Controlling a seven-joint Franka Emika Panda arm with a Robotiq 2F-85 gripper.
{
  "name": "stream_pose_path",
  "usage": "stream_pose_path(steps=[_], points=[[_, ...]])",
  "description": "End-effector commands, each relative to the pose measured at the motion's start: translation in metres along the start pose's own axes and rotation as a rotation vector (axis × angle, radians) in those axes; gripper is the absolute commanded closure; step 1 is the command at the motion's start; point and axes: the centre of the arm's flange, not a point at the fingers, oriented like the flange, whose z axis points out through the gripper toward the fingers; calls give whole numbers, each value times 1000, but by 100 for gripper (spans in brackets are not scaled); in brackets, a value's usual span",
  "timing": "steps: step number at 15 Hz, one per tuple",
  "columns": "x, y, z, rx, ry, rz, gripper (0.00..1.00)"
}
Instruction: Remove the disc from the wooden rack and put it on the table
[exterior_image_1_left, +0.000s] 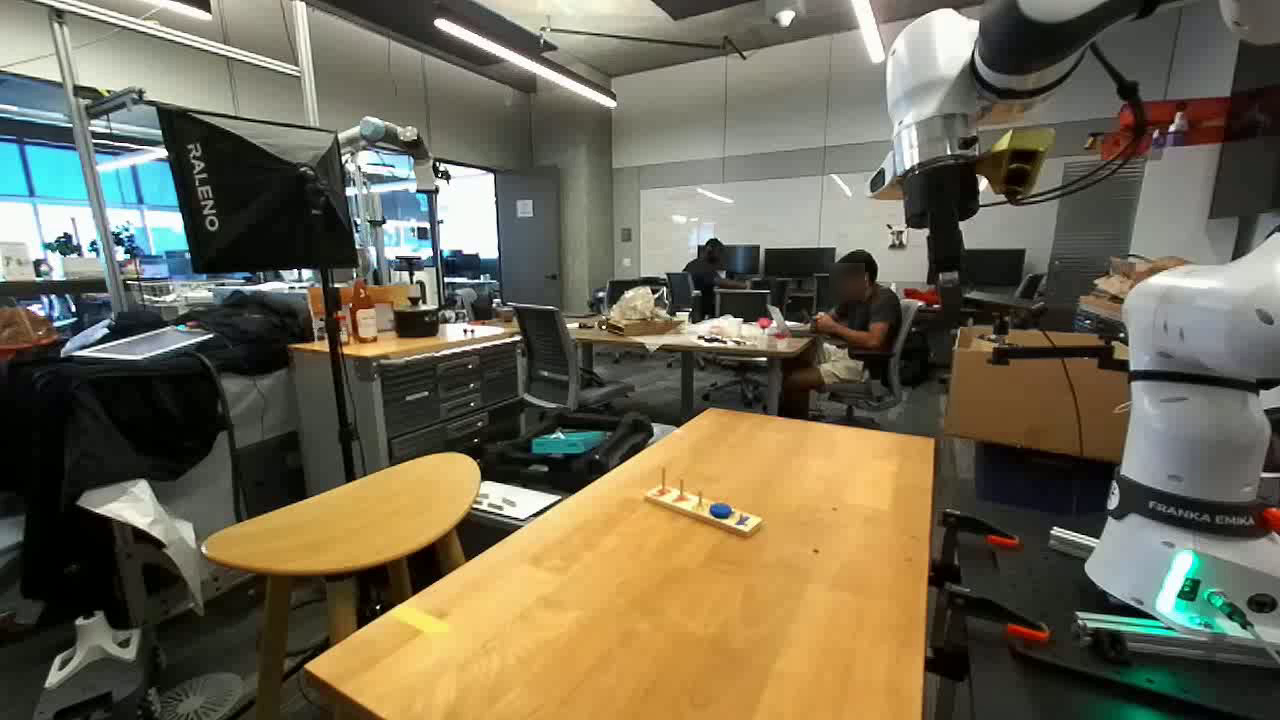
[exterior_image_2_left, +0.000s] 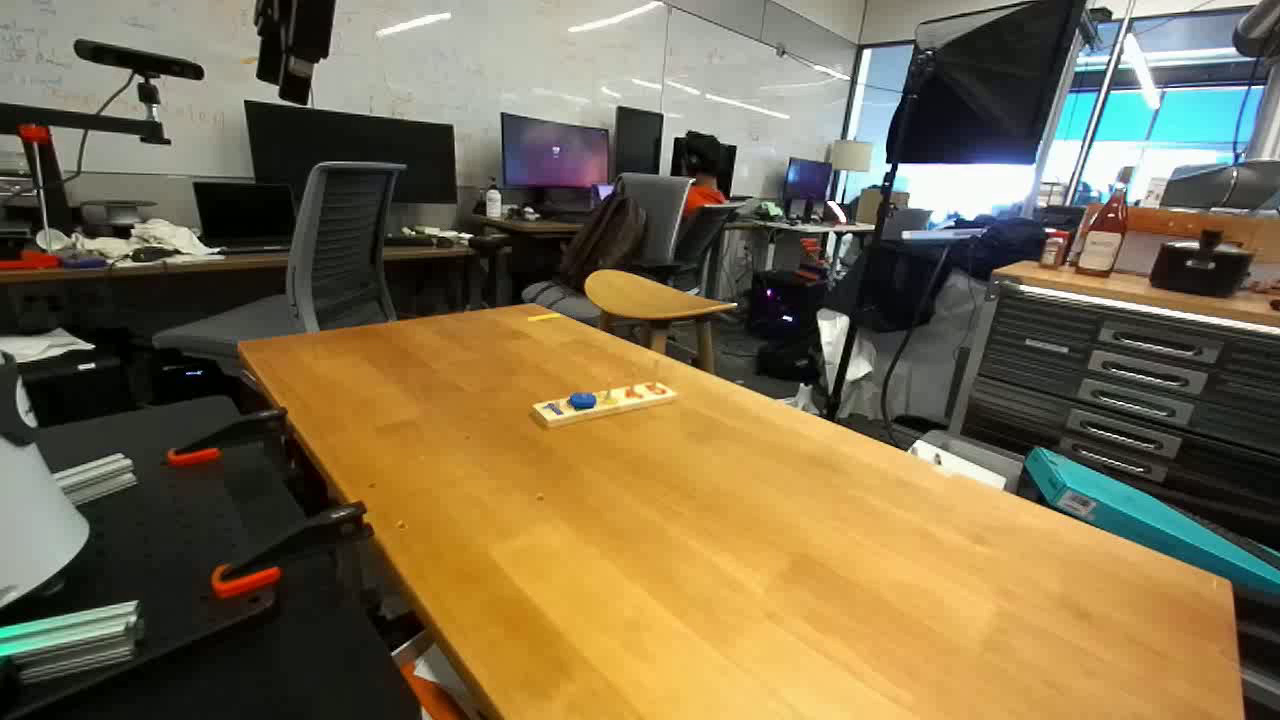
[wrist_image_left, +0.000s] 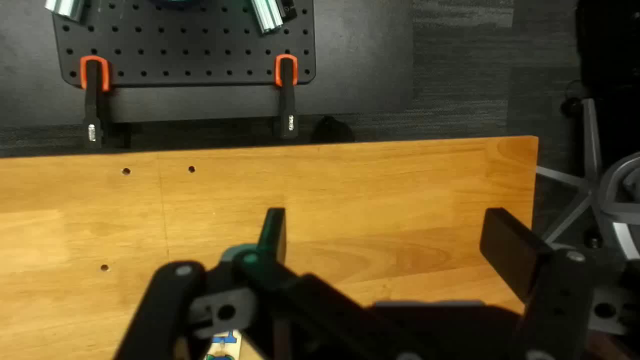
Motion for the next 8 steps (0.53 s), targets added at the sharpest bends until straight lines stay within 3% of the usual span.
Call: stream_pose_path(steps=[1,5,6,8], points=[[0,0,-1,0,3,0,0],[0,-1,-3,1,7,-2,0],[2,-3,5,-32,24,-13,0],[28,-5,19,-124,143,-7,0]])
